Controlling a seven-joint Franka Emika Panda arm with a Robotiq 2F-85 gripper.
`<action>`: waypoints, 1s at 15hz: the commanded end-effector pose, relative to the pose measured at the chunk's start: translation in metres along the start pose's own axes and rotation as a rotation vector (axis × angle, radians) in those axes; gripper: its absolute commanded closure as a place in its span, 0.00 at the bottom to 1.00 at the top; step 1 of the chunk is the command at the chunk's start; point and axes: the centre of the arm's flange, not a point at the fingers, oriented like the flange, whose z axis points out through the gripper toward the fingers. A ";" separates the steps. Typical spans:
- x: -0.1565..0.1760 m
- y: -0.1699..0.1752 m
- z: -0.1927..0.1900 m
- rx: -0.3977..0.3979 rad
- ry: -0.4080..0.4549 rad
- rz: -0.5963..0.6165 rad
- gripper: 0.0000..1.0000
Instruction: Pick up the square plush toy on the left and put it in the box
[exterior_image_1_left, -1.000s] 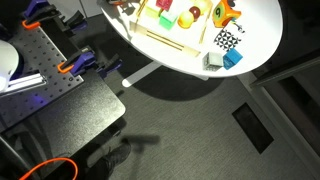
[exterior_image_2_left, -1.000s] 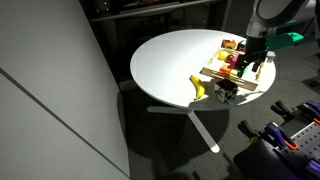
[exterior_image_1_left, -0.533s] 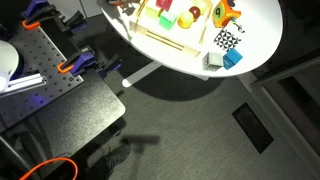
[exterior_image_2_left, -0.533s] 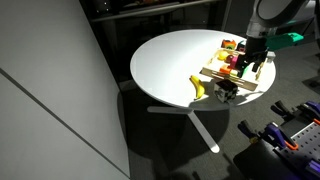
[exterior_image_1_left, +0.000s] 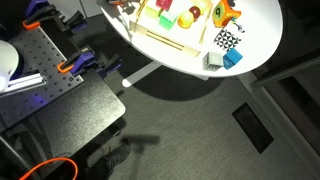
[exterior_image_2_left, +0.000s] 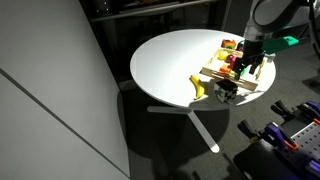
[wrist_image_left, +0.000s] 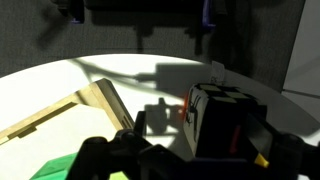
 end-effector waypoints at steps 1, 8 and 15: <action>0.016 -0.012 0.011 0.010 0.025 0.003 0.00; 0.033 -0.035 0.034 -0.012 0.058 -0.018 0.00; 0.043 -0.058 0.055 -0.016 0.052 -0.038 0.00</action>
